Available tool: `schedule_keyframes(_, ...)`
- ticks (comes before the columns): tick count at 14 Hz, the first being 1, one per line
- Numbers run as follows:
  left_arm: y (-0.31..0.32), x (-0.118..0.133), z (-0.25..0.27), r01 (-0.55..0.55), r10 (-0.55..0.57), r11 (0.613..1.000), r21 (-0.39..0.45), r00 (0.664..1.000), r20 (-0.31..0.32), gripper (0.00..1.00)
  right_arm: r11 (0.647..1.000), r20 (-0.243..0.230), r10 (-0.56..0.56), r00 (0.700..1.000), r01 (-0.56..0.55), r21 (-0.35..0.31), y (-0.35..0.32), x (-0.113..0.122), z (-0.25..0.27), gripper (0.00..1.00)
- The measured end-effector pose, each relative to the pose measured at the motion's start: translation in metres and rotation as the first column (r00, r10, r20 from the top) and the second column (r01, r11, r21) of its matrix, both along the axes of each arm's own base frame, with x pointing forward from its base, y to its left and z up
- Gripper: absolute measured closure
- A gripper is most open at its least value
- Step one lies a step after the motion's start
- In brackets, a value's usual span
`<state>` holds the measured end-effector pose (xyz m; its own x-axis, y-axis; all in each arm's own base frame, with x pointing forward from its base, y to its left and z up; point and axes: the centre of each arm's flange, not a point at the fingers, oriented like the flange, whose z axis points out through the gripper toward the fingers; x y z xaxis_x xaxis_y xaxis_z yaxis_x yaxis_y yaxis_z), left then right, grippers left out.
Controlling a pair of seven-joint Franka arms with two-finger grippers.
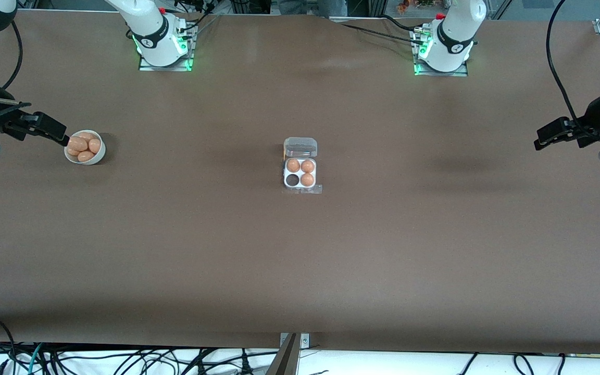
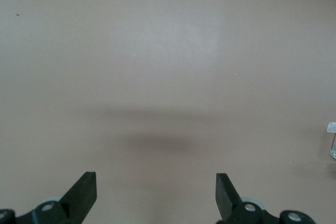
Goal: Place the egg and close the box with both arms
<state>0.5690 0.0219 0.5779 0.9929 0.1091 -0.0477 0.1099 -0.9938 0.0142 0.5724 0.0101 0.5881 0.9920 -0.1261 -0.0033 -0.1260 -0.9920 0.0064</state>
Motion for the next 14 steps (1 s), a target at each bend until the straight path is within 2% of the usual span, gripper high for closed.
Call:
schedule_keyframes(7,0.0,0.0,0.0,0.0,0.0,1.0,0.0,1.0,0.0,0.0,0.999,-0.01,0.033,0.999,-0.033,-0.001,-0.02,0.001,-0.004,0.0)
schedule_keyframes(9,0.0,0.0,0.0,0.0,0.0,1.0,0.0,1.0,0.0,0.0,0.995,-0.041,0.102,0.994,-0.102,0.0,-0.048,0.004,-0.018,0.0)
schedule_keyframes(12,0.0,0.0,0.0,0.0,0.0,1.0,0.0,1.0,0.0,0.0,0.976,-0.115,0.219,0.969,-0.218,0.018,-0.105,0.009,-0.056,0.0)
schedule_keyframes(14,0.0,0.0,0.0,0.0,0.0,1.0,0.0,1.0,0.0,0.0,0.97,-0.165,0.245,0.956,-0.241,0.045,-0.141,0.004,-0.087,0.0)
